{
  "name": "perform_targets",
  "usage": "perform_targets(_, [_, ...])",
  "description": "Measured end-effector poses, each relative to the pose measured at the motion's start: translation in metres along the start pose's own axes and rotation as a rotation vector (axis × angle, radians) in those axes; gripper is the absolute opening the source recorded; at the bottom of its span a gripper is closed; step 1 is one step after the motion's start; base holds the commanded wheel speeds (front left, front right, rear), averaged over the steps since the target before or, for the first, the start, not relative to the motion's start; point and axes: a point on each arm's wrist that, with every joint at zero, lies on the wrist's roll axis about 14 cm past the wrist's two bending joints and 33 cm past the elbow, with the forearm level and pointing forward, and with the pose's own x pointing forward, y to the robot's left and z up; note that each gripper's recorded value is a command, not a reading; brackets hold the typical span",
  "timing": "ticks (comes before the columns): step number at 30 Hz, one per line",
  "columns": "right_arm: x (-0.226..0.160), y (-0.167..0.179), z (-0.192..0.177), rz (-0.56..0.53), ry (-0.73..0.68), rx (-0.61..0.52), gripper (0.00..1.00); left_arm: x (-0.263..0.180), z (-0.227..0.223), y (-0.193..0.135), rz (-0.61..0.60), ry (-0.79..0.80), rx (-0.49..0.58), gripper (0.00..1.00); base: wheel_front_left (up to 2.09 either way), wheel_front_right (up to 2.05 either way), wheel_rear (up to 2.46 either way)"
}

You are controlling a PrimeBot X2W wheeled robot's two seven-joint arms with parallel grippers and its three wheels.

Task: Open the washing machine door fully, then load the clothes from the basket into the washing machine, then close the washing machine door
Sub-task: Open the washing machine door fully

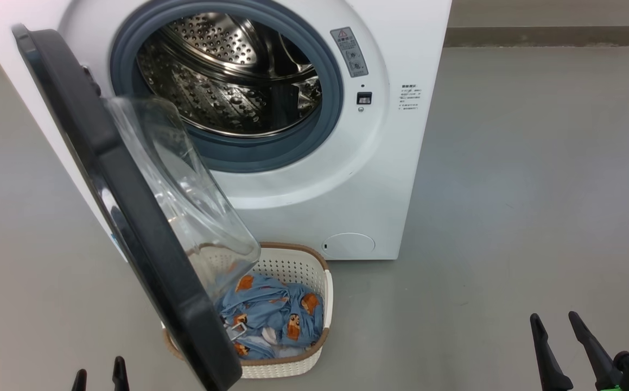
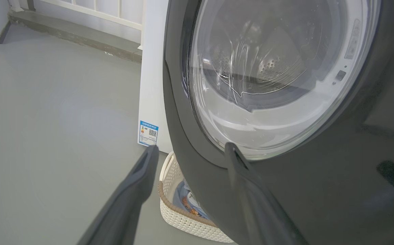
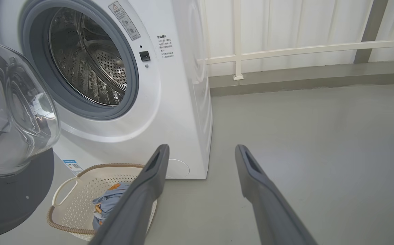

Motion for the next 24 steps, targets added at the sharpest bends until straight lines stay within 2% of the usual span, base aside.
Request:
perform_targets(20, [0.0002,0.0019,-0.0051,-0.002,0.014,0.004,1.0,0.0002,0.0036,0.0034,0.005,-0.009,0.035,1.0,0.0,0.0,0.0])
perform_targets(21, [0.0003,0.0019,-0.0053,-0.002,0.014,0.004,1.0,0.0001,0.0036,0.0035,0.005,-0.008,0.037,0.84,0.0,0.0,0.0])
perform_targets(22, [0.0002,0.0019,-0.0053,-0.003,0.014,0.005,1.0,0.0001,0.0039,0.004,0.007,-0.009,0.04,0.47,0.0,0.0,0.0])
perform_targets(24, [0.0001,0.0023,-0.0051,-0.004,0.012,0.008,1.0,-0.0002,0.0051,0.0059,0.013,-0.013,0.044,0.0,0.0,0.0,0.0])
